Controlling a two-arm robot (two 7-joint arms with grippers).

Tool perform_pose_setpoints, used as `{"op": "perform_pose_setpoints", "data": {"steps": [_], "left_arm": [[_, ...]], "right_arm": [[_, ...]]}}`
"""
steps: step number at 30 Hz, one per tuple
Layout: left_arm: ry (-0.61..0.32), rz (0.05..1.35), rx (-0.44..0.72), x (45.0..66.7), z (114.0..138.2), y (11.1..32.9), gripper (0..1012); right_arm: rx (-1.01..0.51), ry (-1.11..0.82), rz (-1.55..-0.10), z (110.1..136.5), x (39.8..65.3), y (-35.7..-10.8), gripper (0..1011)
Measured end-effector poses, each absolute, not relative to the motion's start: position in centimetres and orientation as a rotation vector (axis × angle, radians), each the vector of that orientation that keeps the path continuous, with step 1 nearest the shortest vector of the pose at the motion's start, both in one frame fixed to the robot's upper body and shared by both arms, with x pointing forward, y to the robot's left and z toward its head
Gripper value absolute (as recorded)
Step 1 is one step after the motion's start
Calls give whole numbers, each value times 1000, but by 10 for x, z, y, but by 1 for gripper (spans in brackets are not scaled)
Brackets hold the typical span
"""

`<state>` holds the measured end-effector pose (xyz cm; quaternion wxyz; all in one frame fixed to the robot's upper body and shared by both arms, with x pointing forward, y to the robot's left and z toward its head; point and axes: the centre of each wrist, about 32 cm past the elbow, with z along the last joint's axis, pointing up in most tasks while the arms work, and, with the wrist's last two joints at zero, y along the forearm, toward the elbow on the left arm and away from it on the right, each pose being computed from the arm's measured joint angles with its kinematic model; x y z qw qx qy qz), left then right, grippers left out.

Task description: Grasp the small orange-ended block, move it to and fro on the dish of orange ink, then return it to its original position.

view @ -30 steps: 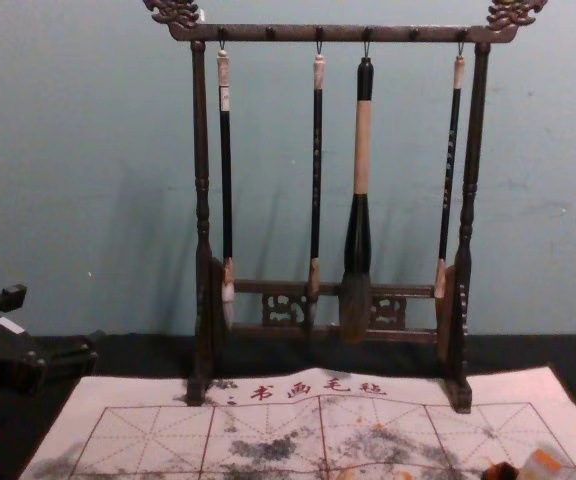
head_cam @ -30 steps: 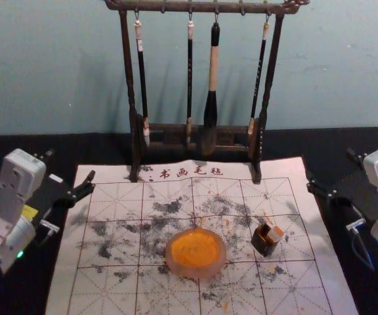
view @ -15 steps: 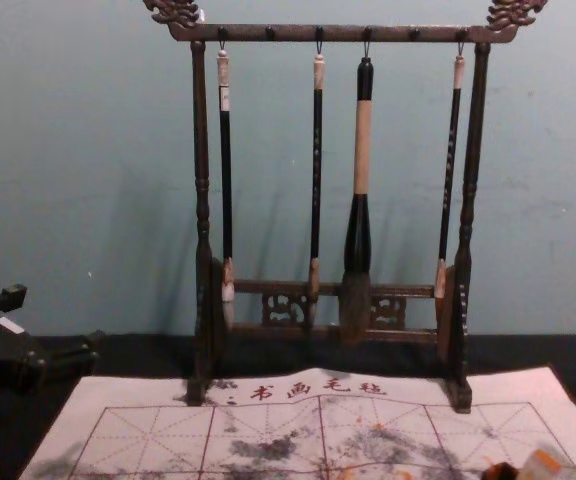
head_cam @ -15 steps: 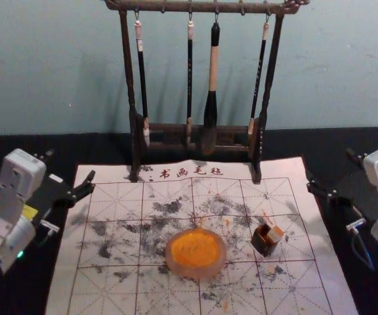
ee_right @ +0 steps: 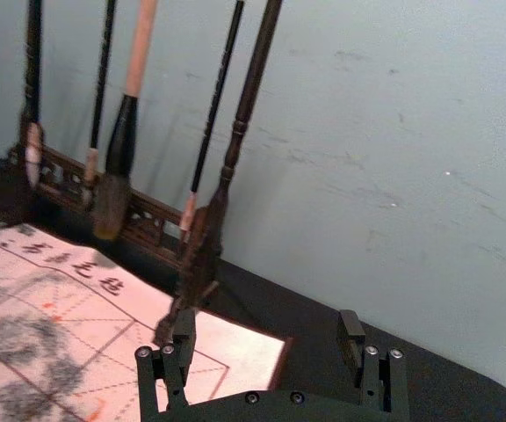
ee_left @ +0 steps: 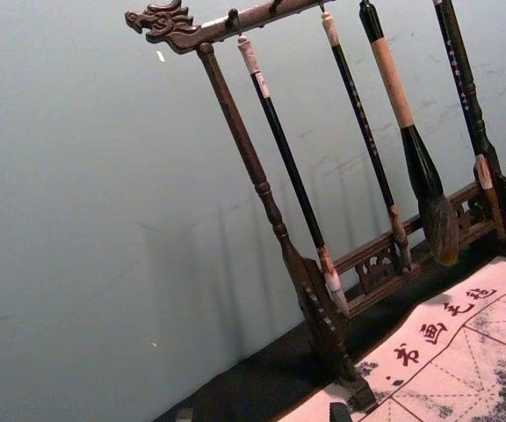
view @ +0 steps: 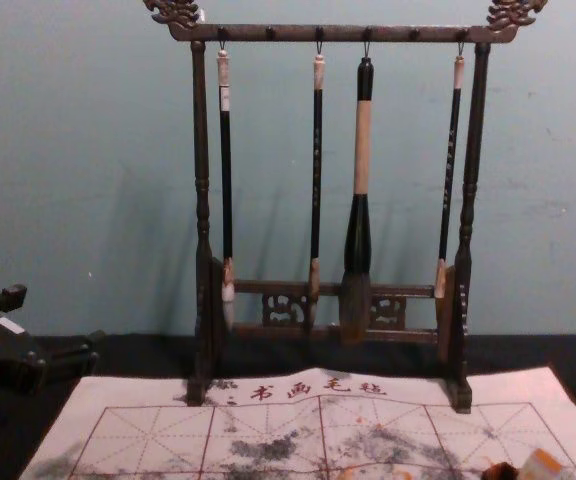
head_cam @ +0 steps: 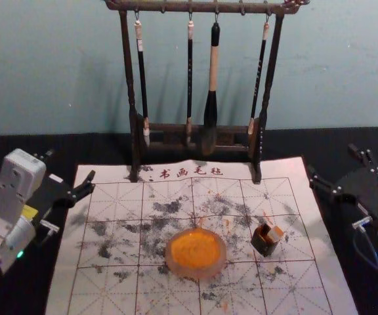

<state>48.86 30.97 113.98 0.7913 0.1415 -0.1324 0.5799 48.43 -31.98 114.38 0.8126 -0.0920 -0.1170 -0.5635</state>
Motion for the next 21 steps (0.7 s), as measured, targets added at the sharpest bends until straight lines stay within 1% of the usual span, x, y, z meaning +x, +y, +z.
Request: {"op": "perform_pose_setpoints", "data": {"steps": [9, 15, 21], "left_arm": [[-285, 1248, 305, 489, 1140, 310, 1001], [-285, 1248, 305, 489, 1140, 310, 1001], [-285, 1248, 304, 489, 1140, 310, 1001]], "right_arm": [[-137, -195, -1113, 1147, 471, -330, 1000], [-98, -169, -1035, 1147, 455, -336, 1000], [-96, -156, -961, 1146, 440, -339, 1000]]}}
